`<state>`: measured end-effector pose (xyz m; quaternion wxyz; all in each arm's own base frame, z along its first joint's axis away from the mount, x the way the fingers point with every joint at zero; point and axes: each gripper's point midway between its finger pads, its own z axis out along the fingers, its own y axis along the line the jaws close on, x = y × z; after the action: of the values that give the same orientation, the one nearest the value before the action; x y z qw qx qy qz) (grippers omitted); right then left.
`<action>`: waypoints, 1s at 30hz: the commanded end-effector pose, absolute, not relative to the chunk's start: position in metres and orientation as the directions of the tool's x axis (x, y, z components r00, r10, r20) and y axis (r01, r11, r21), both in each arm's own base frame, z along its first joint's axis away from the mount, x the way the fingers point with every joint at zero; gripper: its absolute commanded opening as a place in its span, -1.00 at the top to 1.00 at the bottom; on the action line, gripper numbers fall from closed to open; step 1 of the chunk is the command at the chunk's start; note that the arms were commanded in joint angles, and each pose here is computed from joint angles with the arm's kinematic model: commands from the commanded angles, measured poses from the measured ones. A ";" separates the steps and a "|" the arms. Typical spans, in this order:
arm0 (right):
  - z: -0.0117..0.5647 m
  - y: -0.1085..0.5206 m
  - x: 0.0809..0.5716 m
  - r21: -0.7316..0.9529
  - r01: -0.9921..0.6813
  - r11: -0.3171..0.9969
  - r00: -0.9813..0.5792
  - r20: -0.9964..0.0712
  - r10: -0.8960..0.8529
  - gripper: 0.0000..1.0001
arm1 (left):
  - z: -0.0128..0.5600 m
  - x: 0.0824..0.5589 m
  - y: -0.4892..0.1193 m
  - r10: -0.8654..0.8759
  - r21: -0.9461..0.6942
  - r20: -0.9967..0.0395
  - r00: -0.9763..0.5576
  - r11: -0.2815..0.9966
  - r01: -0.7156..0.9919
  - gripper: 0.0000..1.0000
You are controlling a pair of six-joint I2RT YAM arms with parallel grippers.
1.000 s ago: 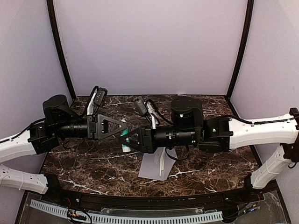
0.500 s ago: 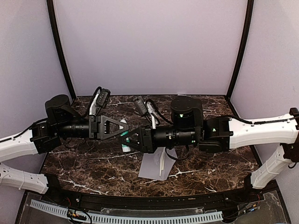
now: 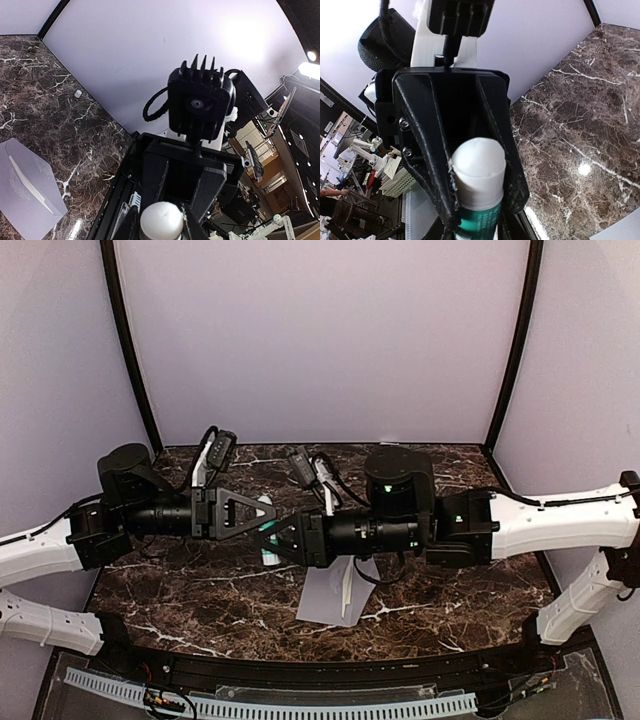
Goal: Place the letter into the envelope and seal it
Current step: Adjust the solid glue.
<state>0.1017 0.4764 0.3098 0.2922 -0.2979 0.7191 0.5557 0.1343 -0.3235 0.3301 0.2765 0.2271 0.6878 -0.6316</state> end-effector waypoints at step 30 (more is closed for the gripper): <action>0.378 0.485 0.133 0.795 -0.606 0.017 -0.740 -0.572 0.354 -0.38 | 0.401 0.180 -0.271 -0.556 -0.778 -0.550 -0.623 0.070 0.624 1.00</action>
<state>0.1339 0.4773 0.3495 0.3531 -0.1014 0.6539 0.6614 0.1807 -0.2746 0.3911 0.4239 0.0359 0.6109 -0.6677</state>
